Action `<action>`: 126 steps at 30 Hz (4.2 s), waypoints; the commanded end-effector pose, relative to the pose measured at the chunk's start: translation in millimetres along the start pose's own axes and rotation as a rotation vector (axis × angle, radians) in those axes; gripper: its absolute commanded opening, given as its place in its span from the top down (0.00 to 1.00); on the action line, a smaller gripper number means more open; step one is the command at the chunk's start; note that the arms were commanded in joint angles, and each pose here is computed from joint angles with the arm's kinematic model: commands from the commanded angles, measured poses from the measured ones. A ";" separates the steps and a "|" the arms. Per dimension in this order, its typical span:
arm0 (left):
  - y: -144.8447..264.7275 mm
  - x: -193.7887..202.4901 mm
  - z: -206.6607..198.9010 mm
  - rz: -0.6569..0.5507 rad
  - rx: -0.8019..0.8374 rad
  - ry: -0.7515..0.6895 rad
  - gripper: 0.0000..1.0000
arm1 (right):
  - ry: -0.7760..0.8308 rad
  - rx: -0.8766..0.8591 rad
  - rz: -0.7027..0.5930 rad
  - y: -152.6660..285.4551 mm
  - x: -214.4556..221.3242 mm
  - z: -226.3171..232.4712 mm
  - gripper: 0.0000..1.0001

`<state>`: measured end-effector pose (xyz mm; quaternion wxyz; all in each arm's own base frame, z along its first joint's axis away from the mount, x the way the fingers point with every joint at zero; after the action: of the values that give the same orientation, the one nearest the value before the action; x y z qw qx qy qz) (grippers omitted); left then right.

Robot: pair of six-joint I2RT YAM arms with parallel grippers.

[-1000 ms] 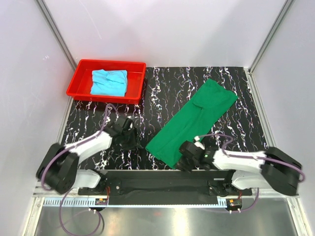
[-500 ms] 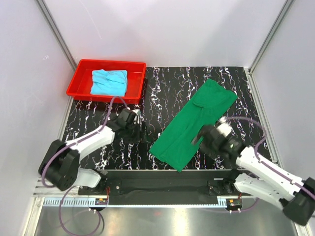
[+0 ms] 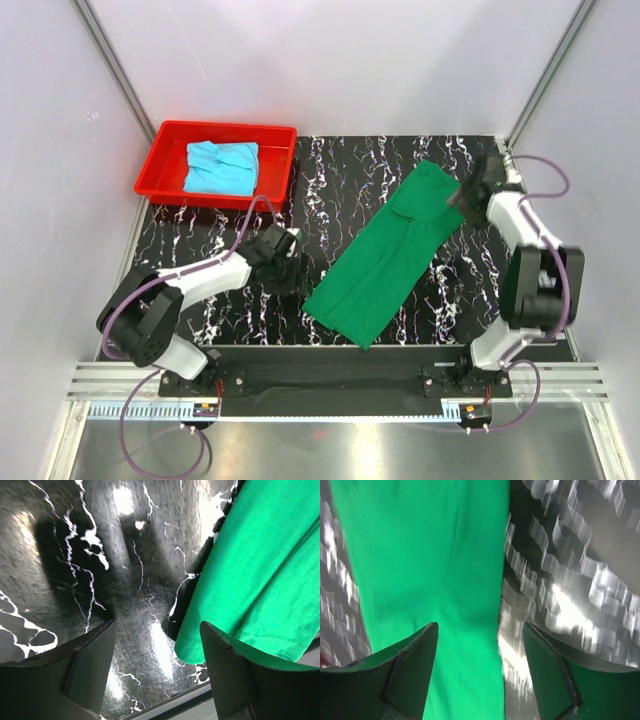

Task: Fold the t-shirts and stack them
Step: Fold the tshirt

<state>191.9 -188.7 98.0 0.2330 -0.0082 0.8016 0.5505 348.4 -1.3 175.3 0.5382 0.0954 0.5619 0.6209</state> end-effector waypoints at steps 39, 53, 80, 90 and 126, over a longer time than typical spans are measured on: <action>1.7 -28.2 -53.0 -0.144 0.216 -0.024 0.30 | 0.002 -0.450 0.088 -190.4 -130.9 140.6 0.52; -32.3 -43.3 -65.9 -0.028 0.293 -0.098 0.35 | 0.095 -0.032 0.201 -14.0 -30.3 6.6 0.18; -59.1 -19.7 -85.2 0.070 0.276 -0.002 0.51 | -0.001 0.017 0.557 82.7 177.8 -138.7 0.35; -66.0 -14.4 -87.2 0.092 0.262 -0.001 0.58 | -0.001 0.068 0.586 76.1 177.2 -132.6 0.38; -49.0 21.8 -74.4 0.056 0.297 0.070 0.98 | -0.093 0.033 0.639 93.9 190.4 -149.2 0.61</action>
<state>168.0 -278.3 76.6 0.2003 0.0173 0.8933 0.4019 107.7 73.6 104.4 0.3649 0.3072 0.4891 0.7302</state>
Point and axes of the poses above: each gripper's point midway between its finger pads, its own y axis back along the fingers, its own z axis along the line the jaws close on, x = y × z, the point moved 8 cm from there along y, back along the fingers, and after that the axes turned 12 degrees about -y, right-handed, at the moved point
